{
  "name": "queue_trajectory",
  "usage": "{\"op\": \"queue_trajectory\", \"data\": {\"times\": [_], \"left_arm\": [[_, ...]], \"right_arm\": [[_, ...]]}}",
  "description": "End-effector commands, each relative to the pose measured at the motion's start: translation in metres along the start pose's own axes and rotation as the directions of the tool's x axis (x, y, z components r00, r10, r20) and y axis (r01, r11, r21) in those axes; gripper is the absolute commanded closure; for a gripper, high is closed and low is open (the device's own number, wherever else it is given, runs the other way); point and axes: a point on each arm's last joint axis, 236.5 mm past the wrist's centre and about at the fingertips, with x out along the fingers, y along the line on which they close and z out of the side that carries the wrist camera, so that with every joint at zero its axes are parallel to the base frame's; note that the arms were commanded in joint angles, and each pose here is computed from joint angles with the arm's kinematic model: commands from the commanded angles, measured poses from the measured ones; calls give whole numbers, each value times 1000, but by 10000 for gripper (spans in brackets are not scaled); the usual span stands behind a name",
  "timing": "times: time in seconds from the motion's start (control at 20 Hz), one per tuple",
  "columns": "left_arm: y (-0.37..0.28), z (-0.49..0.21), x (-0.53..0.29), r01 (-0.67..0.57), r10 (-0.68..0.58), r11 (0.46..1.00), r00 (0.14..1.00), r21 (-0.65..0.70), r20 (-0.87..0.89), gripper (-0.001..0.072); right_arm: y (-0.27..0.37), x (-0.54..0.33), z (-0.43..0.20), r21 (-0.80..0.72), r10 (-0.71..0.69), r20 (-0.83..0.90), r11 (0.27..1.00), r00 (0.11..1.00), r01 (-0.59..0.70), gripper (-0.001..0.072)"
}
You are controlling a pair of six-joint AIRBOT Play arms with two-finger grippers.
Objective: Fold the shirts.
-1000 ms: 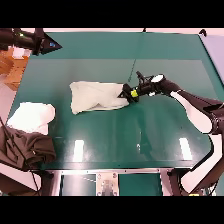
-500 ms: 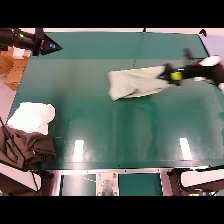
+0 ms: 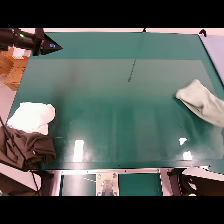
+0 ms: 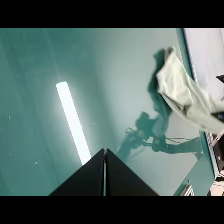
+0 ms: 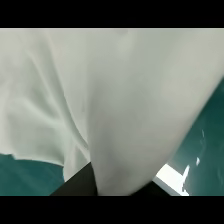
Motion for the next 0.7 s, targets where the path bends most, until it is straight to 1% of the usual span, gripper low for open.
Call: {"op": "queue_trajectory", "data": {"times": [0.0,0.15,0.4,0.45,0.5,0.55,0.6,0.65], "left_arm": [[0,1,1,0,0,1000,1000,1,2,683],[0,1,1,-1,1,1000,1000,2,3,683],[0,0,1,0,0,1000,1000,1,1,683],[0,0,1,1,-1,1000,1000,1,-1,683],[0,0,1,1,-1,1000,1000,1,-2,683],[0,0,1,1,-1,1000,1000,1,-2,683],[0,0,1,1,-1,1000,1000,0,-2,683],[-1,0,1,1,-1,1000,1000,-4,-2,683]], "right_arm": [[-108,-7,-35,216,-80,-2,973,997,79,695],[-137,9,-74,305,-82,-43,948,996,91,695],[-133,42,-111,320,-78,-93,942,993,104,694],[-132,42,-110,315,-78,-93,943,993,104,677],[-130,39,-109,310,-74,-96,945,993,100,494],[-126,32,-106,300,-63,-109,949,992,94,256],[-120,19,-101,292,-51,-126,953,991,86,200],[-117,3,-95,288,-58,-142,953,988,97,200]]}}
